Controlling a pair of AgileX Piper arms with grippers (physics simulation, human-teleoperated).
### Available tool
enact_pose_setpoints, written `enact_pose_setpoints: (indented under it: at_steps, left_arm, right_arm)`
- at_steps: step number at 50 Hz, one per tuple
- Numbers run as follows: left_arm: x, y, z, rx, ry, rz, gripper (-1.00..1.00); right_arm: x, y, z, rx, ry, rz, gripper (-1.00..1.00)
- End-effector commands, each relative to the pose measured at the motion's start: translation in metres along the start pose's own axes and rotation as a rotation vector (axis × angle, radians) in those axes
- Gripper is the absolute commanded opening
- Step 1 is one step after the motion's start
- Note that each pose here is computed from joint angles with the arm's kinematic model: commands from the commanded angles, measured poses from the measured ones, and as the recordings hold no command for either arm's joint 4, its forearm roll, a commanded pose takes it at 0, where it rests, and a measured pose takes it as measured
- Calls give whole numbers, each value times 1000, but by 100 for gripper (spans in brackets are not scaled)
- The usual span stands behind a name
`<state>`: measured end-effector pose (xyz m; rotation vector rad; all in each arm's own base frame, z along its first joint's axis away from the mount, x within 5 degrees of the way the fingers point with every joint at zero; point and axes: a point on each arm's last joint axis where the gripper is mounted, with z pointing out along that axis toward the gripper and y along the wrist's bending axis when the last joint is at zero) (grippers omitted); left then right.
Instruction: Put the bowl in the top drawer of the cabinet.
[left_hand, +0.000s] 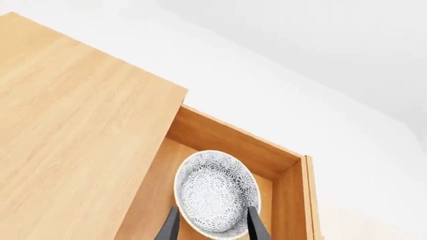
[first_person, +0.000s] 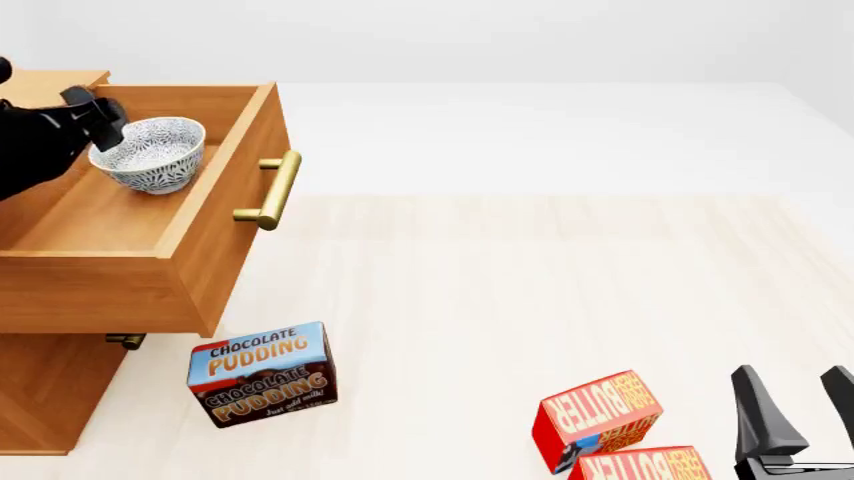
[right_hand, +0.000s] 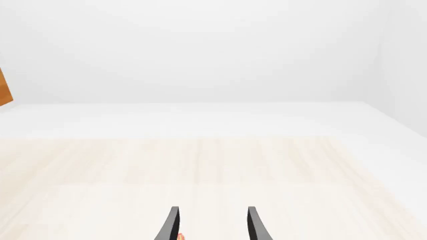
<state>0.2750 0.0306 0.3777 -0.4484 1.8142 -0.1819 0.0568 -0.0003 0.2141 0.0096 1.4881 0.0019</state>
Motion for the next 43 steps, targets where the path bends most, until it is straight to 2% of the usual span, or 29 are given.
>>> enact_pose_setpoints:
  at_steps: [1, 20, 25, 43]
  left_arm:
    - [-3, -6, -18, 23, -13, 15, 100]
    - [-5, -11, -53, 51, -37, 72, 100]
    - [-4, -11, -58, 53, -36, 112, 100]
    - [-11, -12, -89, 60, -66, 146, 100]
  right_arm:
    - [0, 0, 0, 0, 0, 0, 100]
    - [0, 0, 0, 0, 0, 0, 100]
    - [0, 0, 0, 0, 0, 0, 100]
    - [0, 0, 0, 0, 0, 0, 100]
